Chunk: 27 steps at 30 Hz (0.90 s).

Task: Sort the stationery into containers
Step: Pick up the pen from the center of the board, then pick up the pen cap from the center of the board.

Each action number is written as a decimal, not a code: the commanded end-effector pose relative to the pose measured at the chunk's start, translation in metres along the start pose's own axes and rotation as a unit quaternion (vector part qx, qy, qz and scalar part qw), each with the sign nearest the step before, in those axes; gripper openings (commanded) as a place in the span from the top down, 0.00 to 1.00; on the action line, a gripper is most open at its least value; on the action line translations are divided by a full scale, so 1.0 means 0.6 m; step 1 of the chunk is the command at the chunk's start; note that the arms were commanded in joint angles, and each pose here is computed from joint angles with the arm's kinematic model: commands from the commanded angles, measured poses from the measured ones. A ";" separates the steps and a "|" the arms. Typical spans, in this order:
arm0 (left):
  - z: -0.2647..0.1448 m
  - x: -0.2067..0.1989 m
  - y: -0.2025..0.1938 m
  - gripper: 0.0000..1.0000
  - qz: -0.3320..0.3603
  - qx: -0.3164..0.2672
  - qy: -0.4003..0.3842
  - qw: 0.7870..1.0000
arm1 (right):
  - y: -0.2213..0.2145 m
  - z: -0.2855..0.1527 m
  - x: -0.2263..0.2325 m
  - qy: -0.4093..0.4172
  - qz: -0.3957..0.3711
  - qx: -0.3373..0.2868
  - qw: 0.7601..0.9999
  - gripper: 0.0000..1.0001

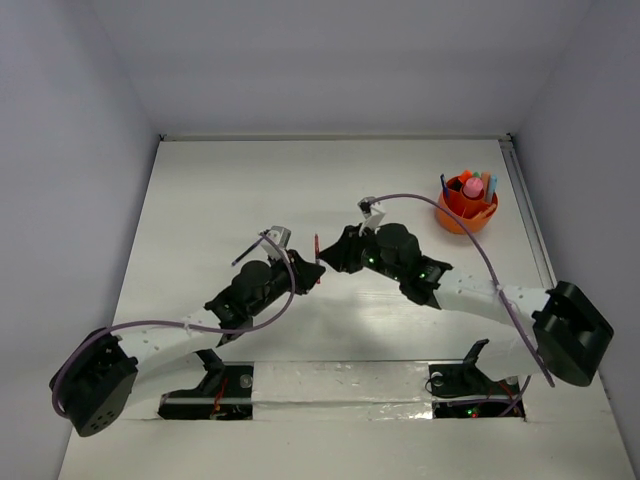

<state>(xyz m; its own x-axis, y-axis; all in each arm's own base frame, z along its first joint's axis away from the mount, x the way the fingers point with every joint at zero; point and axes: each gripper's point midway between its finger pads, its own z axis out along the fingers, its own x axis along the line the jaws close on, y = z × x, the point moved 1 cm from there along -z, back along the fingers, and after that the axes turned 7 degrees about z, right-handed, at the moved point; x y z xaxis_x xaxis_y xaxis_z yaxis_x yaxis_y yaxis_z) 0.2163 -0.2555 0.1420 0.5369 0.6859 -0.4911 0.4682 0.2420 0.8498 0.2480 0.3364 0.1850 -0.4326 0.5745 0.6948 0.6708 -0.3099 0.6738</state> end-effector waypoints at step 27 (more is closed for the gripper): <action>-0.051 -0.020 0.069 1.00 0.078 -0.061 -0.020 0.995 | 0.104 -0.122 -0.414 -0.467 -0.080 0.133 0.871 0.29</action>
<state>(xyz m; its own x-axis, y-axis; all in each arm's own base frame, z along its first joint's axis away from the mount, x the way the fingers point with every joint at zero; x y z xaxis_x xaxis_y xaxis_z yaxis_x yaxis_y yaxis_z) 0.2079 -0.2321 0.1846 0.6095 0.7055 -0.3617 0.3075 0.2101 0.9281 0.3402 0.1272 0.0671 0.0758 0.9939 0.0797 0.8130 -0.1079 0.5722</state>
